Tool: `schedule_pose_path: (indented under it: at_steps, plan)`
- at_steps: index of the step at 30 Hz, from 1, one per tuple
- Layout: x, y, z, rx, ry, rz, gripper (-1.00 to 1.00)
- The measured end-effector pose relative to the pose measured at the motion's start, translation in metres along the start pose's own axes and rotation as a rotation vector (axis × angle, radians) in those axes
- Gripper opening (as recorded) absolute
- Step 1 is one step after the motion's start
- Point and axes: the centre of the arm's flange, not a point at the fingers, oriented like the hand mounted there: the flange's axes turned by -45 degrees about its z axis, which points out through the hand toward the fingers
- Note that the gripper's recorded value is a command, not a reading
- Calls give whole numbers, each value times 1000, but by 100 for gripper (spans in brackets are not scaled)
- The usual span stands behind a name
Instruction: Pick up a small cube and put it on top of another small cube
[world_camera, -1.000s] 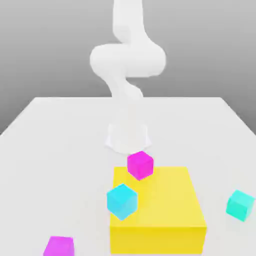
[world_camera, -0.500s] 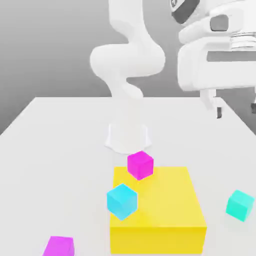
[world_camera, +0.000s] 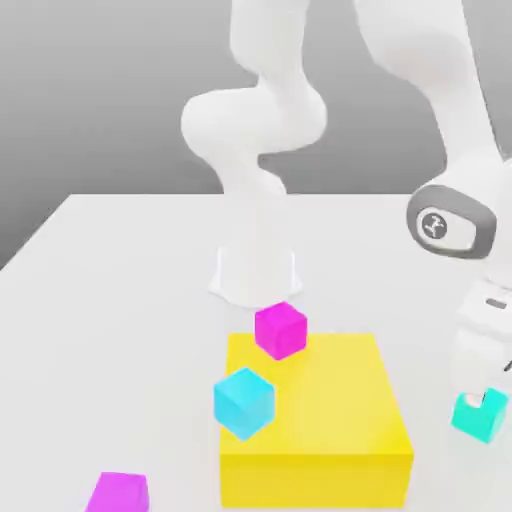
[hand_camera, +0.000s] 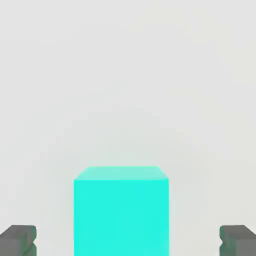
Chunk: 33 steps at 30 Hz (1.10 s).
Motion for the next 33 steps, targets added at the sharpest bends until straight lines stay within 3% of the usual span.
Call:
schedule_pose_path:
  at_steps: [1,8,14,21,33]
  plan:
    - [-1,0,9,0,-1,-1,-100]
    - [-1,-1,10,0,-1,-1,-100]
    - [-5,8,-55,-6,-2,13,-100]
    - [-59,83,-115,-41,-13,174,-100]
    - [-178,140,-183,-30,-14,401,-100]
